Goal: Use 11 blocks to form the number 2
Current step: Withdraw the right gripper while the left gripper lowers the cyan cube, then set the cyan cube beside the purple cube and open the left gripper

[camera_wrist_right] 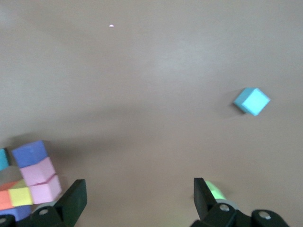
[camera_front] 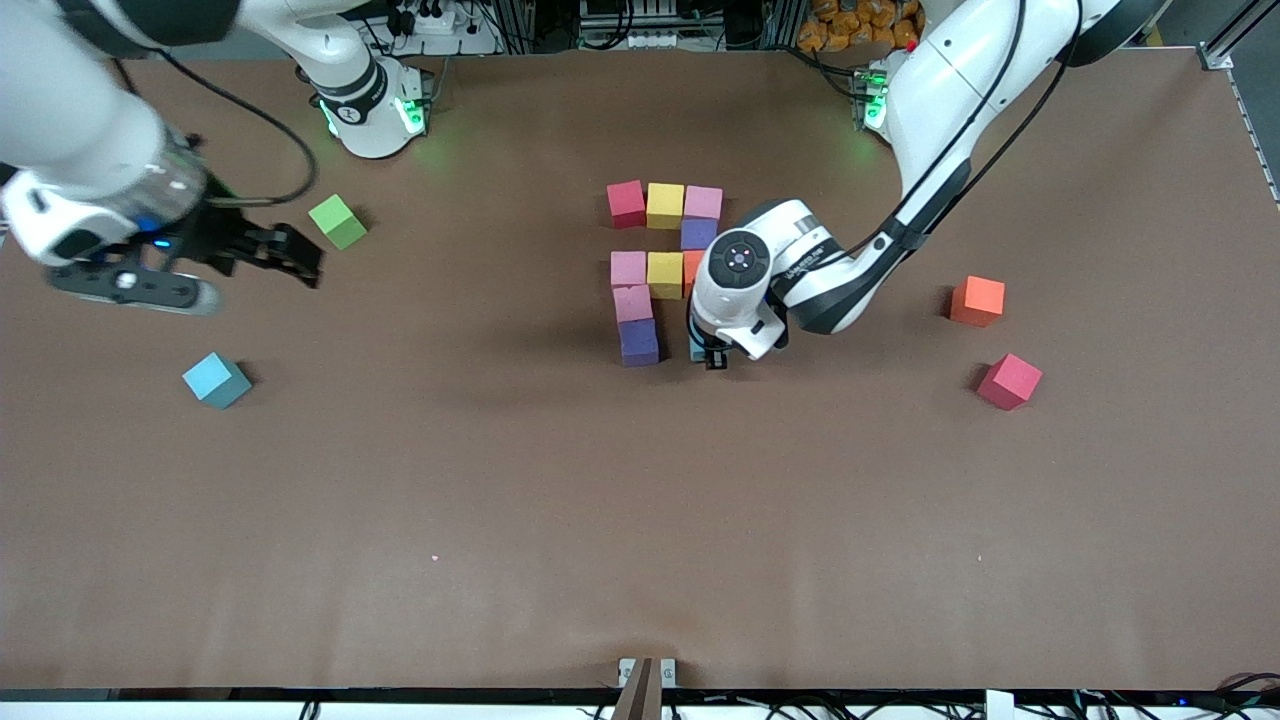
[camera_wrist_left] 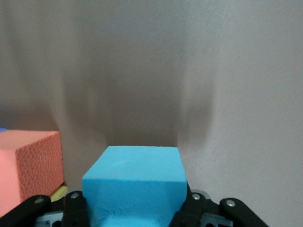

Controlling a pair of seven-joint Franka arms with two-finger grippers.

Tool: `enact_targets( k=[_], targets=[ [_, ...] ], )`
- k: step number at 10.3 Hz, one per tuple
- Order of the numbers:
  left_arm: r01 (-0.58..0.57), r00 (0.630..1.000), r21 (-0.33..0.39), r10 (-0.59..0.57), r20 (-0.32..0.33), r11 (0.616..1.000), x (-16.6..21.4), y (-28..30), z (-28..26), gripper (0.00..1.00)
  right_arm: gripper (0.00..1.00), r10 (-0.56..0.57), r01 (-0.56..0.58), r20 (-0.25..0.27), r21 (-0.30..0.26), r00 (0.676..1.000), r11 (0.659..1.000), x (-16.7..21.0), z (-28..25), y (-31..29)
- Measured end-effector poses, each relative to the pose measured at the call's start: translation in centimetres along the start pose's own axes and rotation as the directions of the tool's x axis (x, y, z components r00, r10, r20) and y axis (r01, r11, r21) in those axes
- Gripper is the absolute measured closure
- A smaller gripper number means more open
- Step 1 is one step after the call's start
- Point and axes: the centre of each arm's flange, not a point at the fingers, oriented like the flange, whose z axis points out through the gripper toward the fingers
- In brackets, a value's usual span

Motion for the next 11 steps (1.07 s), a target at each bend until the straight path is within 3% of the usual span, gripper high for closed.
enact_targets(
  k=[7, 11],
  targets=[
    [-0.006, 1.0, 0.014, 0.005, 0.025, 1.0, -3.0, -0.5, 1.2, 0.38, 0.0, -0.096, 0.096, 0.034, 0.011, 0.995, 0.995, -0.2, 0.7, 10.0],
    [-0.015, 1.0, 0.016, 0.015, 0.028, 1.0, -4.0, -0.7, 1.8, 0.38, 0.0, -0.09, 0.089, 0.038, 0.012, 0.995, 0.996, 0.0, 1.0, 10.5]
  ],
)
